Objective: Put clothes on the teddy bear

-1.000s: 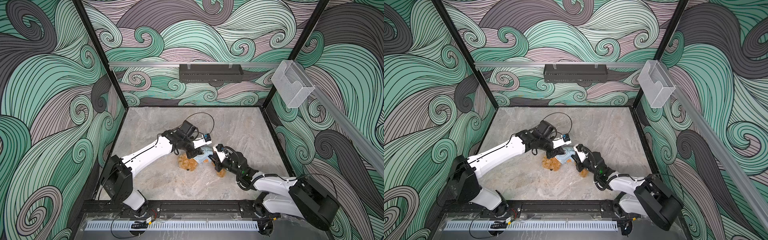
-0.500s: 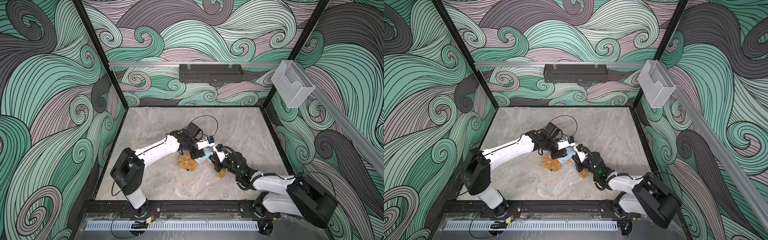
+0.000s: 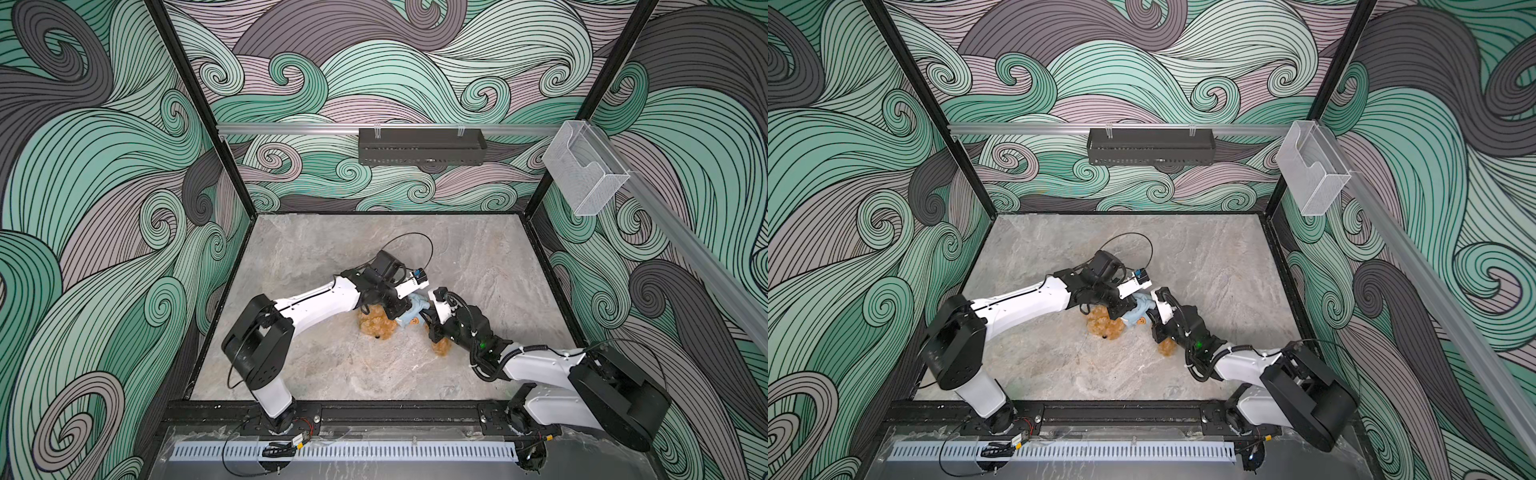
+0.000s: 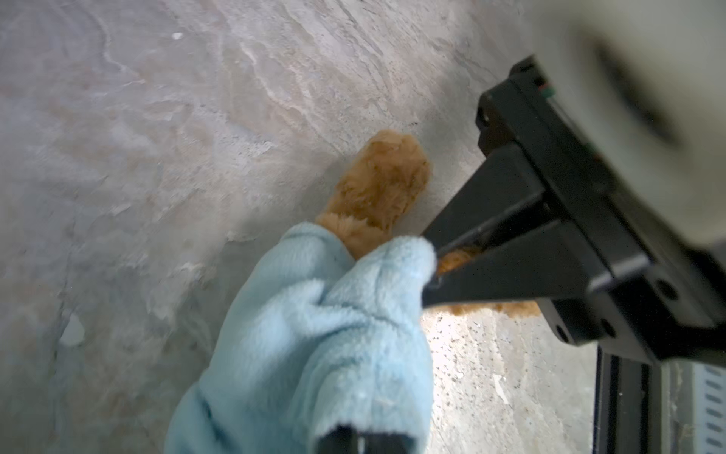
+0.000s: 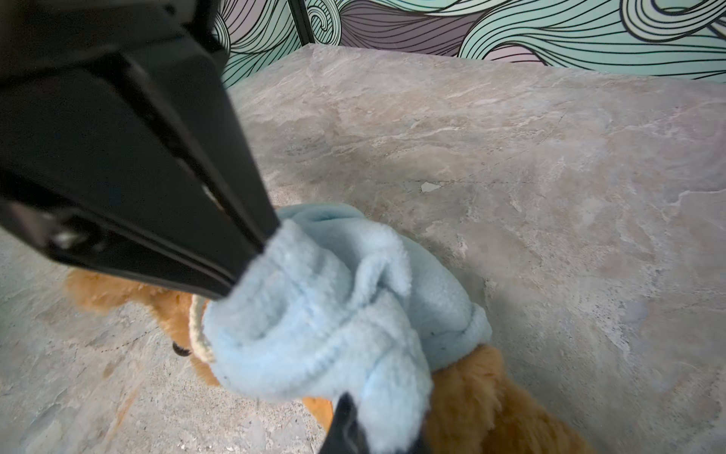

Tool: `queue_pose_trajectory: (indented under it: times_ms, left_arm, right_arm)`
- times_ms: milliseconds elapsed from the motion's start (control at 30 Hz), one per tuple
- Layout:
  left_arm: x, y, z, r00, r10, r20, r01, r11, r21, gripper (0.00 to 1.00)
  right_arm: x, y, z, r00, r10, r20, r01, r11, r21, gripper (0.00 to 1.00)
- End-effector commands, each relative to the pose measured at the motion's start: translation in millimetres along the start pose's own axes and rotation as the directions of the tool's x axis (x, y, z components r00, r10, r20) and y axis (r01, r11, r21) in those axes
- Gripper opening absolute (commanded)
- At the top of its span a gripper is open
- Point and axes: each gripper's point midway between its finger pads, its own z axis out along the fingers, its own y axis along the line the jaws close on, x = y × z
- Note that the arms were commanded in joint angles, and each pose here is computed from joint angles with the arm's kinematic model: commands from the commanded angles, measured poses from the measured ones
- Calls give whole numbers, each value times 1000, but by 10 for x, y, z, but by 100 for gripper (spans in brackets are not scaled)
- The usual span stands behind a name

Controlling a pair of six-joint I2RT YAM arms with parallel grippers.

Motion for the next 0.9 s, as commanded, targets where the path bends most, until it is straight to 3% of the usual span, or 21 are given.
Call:
queue_pose_trajectory:
  times_ms: [0,233,467,600,700,867]
  left_arm:
    - [-334,275,-341,975,-86,207,113,986,-120,0]
    - [-290,476,-611,938,-180,296,226,966,-127,0]
    - [-249,441,-708,938,-177,299,222,967,-125,0]
    - [-287,511,-823,899,-227,375,290,949,-122,0]
    - [-236,455,-773,916,-229,330,273,957,-96,0]
    - [-155,213,-652,979,-96,180,103,994,-35,0]
  right_arm:
    - [51,-268,-63,998,67,-2,-66,987,148,0]
    - [218,-316,-115,995,89,-50,-79,981,175,0]
    - [243,-236,-78,996,55,-64,-47,991,125,0]
    - [318,-267,-41,994,66,-85,-53,989,140,0]
    - [317,-215,-9,994,77,-82,-68,992,111,0]
    - [204,-60,28,998,18,-57,-17,1000,18,0]
